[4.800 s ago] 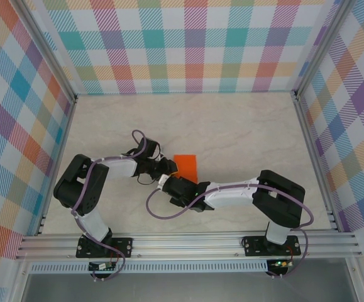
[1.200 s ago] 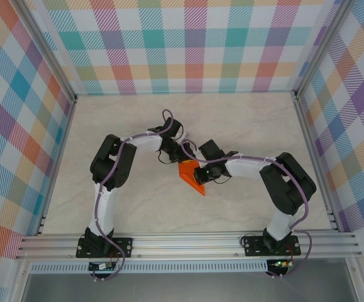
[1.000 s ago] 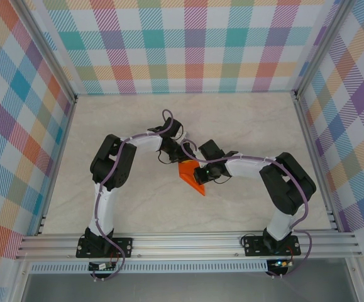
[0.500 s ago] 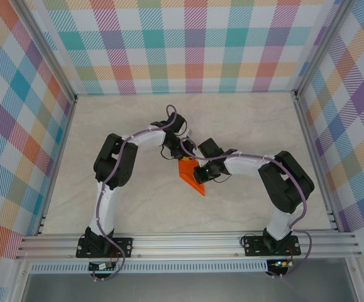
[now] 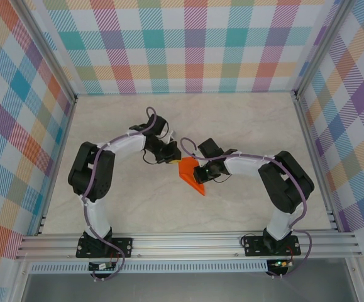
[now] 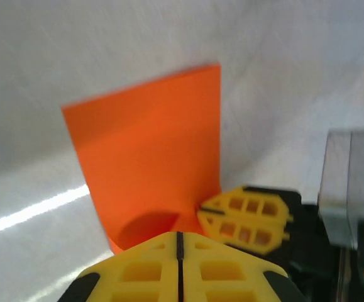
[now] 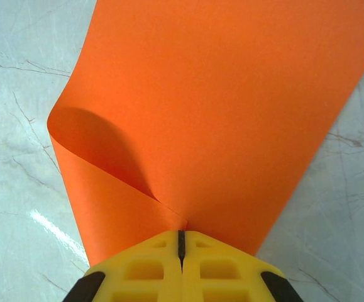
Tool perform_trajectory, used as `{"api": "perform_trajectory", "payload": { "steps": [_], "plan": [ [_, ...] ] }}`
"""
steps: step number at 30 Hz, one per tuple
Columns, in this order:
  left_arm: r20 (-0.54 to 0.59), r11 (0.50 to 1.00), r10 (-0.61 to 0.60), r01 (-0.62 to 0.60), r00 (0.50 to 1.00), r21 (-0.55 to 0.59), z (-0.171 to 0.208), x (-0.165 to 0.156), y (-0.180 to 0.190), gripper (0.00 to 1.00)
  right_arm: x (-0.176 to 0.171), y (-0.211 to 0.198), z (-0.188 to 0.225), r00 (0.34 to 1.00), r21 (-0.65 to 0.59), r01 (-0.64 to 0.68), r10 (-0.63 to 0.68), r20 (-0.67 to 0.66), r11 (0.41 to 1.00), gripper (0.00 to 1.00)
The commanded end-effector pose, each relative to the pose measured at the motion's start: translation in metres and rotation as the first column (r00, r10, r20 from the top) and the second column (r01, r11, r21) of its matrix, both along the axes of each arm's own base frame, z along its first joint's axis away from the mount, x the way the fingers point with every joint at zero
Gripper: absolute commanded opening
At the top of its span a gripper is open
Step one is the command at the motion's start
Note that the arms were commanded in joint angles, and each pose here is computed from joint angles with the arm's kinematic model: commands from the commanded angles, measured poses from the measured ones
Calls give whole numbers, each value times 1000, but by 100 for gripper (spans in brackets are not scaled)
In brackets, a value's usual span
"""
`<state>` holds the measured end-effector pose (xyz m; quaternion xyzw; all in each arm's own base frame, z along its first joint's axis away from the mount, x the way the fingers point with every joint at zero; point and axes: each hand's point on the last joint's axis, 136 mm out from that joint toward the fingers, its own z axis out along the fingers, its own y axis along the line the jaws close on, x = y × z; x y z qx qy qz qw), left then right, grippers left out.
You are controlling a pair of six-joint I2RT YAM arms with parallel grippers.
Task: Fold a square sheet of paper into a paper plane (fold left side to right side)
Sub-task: Third fold the triangle at the center of the table.
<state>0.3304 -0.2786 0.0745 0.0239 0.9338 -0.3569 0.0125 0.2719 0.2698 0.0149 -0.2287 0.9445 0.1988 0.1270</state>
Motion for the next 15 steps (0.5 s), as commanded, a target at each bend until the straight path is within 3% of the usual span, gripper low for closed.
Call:
{"api": "perform_trajectory", "payload": {
  "steps": [1,5,15],
  "plan": [
    [-26,994,-50,47,998,-100,7,-23,-22,6,-28,-23,-32,994,-129,-17,3,-108,992,0],
    [-53,994,-84,80,995,-80,-8,-40,-31,6,-29,-24,-32,994,-132,-19,5,-108,991,0],
    [-94,997,-72,69,993,-29,-39,-44,-31,5,-29,-23,-33,994,-131,-16,2,-113,991,0]
  ]
}}
